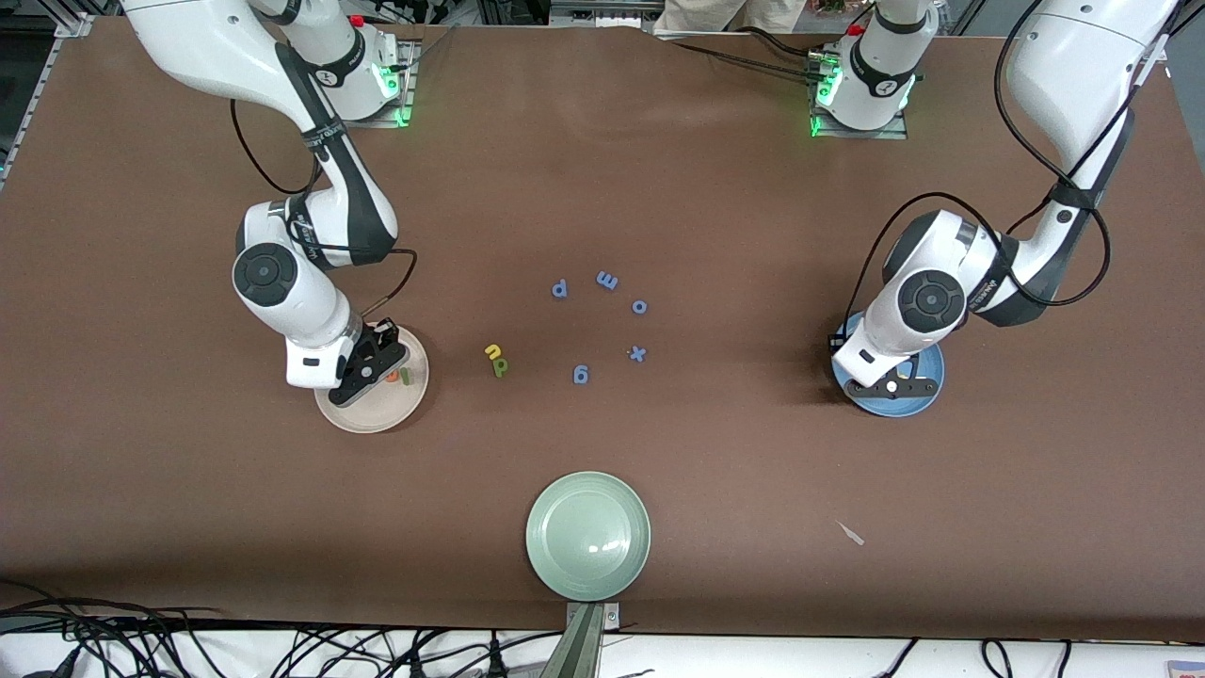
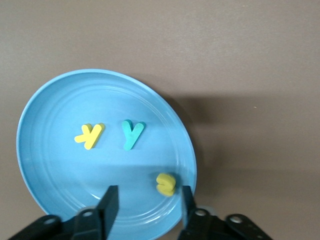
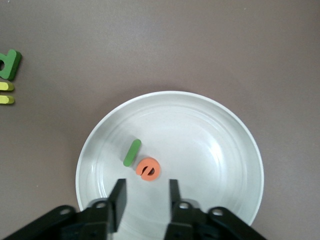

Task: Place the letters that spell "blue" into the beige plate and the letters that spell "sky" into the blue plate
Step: 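Carry the 2 to the blue plate while the right carries l to white plate, then raise the left gripper to rest while the right gripper grasps the yellow u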

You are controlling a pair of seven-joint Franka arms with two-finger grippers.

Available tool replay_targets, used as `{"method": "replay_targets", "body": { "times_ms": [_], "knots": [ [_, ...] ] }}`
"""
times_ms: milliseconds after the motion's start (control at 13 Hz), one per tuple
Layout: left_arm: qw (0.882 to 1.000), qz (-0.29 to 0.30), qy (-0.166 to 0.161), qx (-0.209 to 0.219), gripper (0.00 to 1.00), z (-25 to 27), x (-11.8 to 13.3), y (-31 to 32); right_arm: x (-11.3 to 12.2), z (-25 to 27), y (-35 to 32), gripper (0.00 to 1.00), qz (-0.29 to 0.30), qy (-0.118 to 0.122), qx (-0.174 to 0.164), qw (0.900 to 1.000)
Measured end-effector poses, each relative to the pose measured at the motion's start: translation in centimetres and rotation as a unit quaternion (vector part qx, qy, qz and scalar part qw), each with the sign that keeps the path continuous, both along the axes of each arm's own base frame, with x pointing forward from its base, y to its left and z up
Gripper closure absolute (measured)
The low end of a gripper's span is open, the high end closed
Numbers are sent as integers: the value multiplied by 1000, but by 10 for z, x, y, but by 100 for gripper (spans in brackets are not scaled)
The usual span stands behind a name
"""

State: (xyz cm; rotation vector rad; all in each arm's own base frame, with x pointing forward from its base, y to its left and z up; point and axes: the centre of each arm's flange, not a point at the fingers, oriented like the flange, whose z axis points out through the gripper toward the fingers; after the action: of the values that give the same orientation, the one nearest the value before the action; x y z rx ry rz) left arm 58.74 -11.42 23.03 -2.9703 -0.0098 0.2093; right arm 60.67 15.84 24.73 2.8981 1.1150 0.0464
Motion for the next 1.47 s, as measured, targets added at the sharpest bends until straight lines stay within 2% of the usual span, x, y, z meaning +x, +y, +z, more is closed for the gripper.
{"method": "replay_targets", "body": {
  "times_ms": [77,231,309,463,694,848,1003,1157,1465],
  "knots": [
    [1000,-1,-1,-1,26,1,0,-2,-1,-1,2,48,-9,3,4,1000],
    [1000,-1,-6,-2,3,5,3,-3,-6,-1,19,48,-52,7,17,998],
    [1000,1,-10,-3,0,12,7,-5,-10,-1,38,47,-81,10,25,996],
    [1000,10,-14,-2,0,46,18,-12,-22,-7,79,46,-134,19,39,990],
    [1000,17,-10,19,0,122,30,-26,-36,-22,123,44,-171,33,53,983],
    [999,17,-3,29,0,169,31,-35,-42,-34,139,41,-169,30,65,983],
    [999,23,24,7,0,209,27,-38,-46,-43,149,40,-154,24,65,986],
    [999,25,39,-5,0,250,22,-32,-48,-47,156,40,-132,7,61,989],
    [999,-20,41,-29,0,323,-3,-14,-51,-59,158,40,-123,-9,67,990]
  ]
}}
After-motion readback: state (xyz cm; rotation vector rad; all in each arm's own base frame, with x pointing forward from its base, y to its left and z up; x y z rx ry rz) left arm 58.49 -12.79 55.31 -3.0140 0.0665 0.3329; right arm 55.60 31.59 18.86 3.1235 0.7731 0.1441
